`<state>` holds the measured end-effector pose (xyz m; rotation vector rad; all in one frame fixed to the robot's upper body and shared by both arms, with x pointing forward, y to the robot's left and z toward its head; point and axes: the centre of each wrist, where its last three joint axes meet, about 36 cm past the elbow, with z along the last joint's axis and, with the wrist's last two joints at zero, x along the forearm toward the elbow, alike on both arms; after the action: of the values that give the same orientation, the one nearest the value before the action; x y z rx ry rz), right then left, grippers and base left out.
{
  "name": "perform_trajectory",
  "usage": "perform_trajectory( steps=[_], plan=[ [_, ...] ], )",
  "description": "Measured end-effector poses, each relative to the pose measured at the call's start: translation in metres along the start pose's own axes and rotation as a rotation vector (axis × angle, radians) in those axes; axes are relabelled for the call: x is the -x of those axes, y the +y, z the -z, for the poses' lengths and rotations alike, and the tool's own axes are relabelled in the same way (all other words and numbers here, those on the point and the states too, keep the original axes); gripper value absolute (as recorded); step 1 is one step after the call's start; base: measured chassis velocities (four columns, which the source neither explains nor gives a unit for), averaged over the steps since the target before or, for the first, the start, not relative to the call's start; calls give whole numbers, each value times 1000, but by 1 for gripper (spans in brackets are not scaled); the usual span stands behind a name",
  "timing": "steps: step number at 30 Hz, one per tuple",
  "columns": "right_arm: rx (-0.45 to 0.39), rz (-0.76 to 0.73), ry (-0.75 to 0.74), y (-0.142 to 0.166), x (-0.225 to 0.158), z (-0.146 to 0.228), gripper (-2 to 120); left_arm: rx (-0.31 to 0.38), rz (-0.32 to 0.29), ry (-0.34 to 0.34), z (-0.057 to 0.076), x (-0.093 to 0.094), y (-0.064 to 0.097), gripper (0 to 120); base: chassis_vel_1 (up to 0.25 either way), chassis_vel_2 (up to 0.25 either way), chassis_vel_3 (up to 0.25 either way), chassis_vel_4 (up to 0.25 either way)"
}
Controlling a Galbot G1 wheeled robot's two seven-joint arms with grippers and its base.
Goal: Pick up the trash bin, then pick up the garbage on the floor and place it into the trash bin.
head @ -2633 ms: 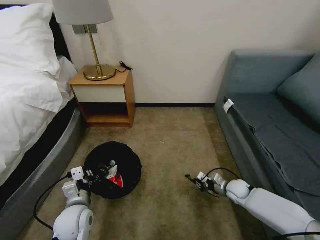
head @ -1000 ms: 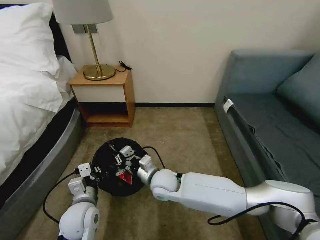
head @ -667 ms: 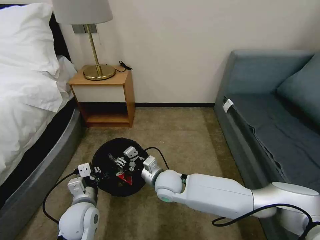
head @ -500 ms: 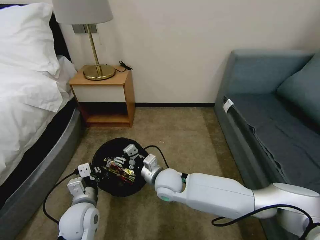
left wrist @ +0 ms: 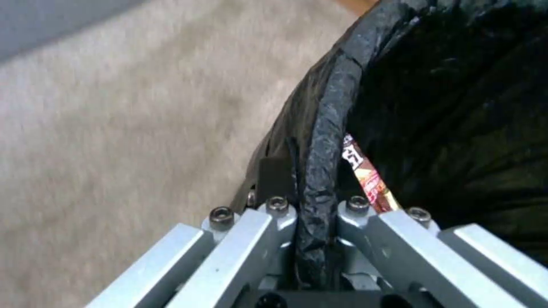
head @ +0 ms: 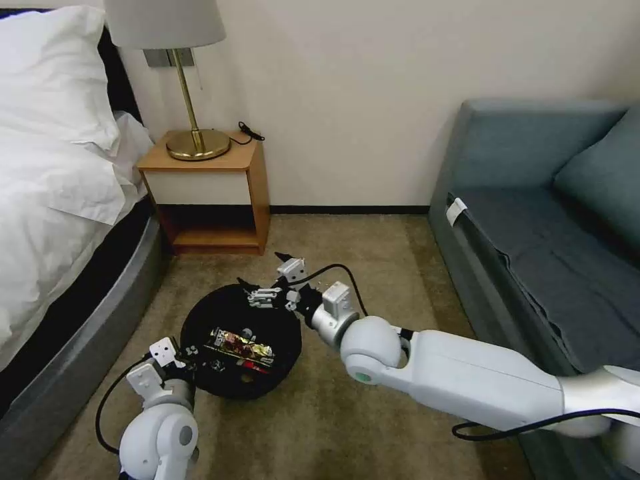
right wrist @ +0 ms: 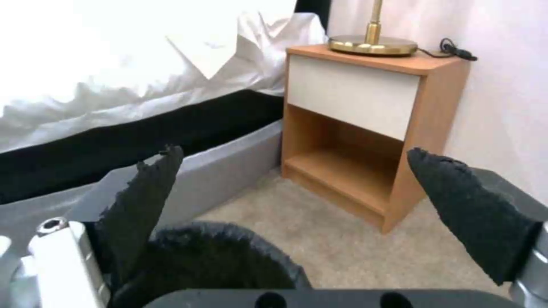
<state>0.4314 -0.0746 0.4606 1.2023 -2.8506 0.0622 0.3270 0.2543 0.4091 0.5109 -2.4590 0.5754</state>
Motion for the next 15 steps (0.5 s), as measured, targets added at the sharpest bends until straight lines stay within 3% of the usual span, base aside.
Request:
perform_trajectory(
  steps=[6, 15],
  plan=[
    [4, -10, 0, -1, -7, -4, 100, -30, 40, 63, -6, 14, 4, 3, 0, 0, 0, 0],
    [10, -26, 9, -2, -13, -11, 100, -14, 52, 51, -8, 21, 5, 3, 0, 0, 0, 0]
  ],
)
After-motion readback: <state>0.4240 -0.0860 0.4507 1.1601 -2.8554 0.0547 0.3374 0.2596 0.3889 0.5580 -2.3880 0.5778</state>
